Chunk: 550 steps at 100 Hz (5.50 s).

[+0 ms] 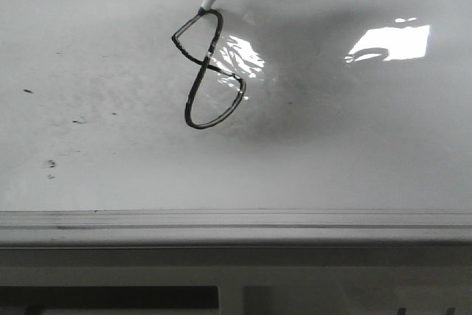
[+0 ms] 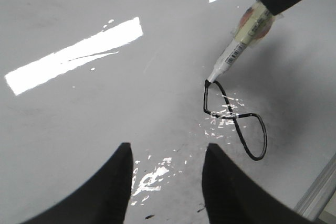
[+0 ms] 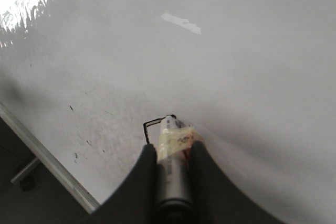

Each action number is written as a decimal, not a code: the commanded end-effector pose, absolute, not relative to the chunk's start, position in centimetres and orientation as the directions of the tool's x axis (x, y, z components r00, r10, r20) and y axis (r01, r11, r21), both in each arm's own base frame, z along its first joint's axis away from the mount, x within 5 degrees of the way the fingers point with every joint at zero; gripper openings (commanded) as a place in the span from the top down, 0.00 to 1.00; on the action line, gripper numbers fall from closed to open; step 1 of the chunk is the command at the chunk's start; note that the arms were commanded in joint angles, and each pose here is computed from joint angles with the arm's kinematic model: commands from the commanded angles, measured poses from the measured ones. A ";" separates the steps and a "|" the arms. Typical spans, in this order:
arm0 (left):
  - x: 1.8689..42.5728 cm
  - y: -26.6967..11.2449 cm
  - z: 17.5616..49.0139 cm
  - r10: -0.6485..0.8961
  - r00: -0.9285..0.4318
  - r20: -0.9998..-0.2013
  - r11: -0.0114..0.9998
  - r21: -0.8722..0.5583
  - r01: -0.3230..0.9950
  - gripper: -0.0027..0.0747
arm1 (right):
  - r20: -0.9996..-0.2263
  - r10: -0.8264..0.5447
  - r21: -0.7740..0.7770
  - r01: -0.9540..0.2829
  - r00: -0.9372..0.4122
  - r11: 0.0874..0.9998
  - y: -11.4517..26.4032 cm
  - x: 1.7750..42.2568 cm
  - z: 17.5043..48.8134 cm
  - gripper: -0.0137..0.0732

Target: Write number 8 on whiteboard

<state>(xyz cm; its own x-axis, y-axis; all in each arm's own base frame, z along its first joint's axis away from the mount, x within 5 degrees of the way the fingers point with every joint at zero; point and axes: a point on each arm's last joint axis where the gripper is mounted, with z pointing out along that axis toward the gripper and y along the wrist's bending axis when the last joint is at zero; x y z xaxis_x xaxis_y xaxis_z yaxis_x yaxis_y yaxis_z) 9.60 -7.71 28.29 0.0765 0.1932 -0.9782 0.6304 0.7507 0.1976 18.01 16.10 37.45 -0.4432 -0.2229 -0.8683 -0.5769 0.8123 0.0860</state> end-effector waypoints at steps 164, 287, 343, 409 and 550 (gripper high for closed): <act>12.2 -16.2 24.7 0.181 0.069 -0.981 0.488 0.150 0.860 0.99 | -0.781 -0.321 0.202 -0.703 -0.536 0.682 21.1 14.6 35.9 0.83; 13.6 -13.0 24.4 -0.249 -0.531 -0.810 0.724 -0.520 0.454 0.65 | -0.773 -0.328 0.202 -0.701 -0.543 0.684 21.0 14.5 35.8 0.40; 11.9 -11.6 27.8 -0.300 -0.350 -0.887 0.665 -0.458 0.589 0.63 | -0.867 -0.328 0.056 -0.727 -0.375 0.685 17.9 13.4 38.1 0.92; 5.9 -6.1 24.8 -0.241 -0.078 -0.967 0.658 -0.222 0.719 0.99 | -0.982 -0.069 -0.177 -0.734 0.174 0.656 3.6 3.8 30.3 0.92; 5.8 -1.5 20.6 -0.051 0.073 -0.996 0.969 -0.031 0.245 0.99 | -0.980 -0.019 -0.161 -0.728 0.200 0.667 2.2 2.9 28.5 0.92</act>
<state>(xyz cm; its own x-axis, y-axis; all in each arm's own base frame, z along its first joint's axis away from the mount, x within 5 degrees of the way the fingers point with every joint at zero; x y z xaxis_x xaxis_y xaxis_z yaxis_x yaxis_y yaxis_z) 5.77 -2.06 21.82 0.0832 -0.0664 -0.9943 0.3401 0.9397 -0.0342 3.04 2.03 27.21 0.1410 -0.0612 -0.9881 -0.7193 0.6795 -0.1447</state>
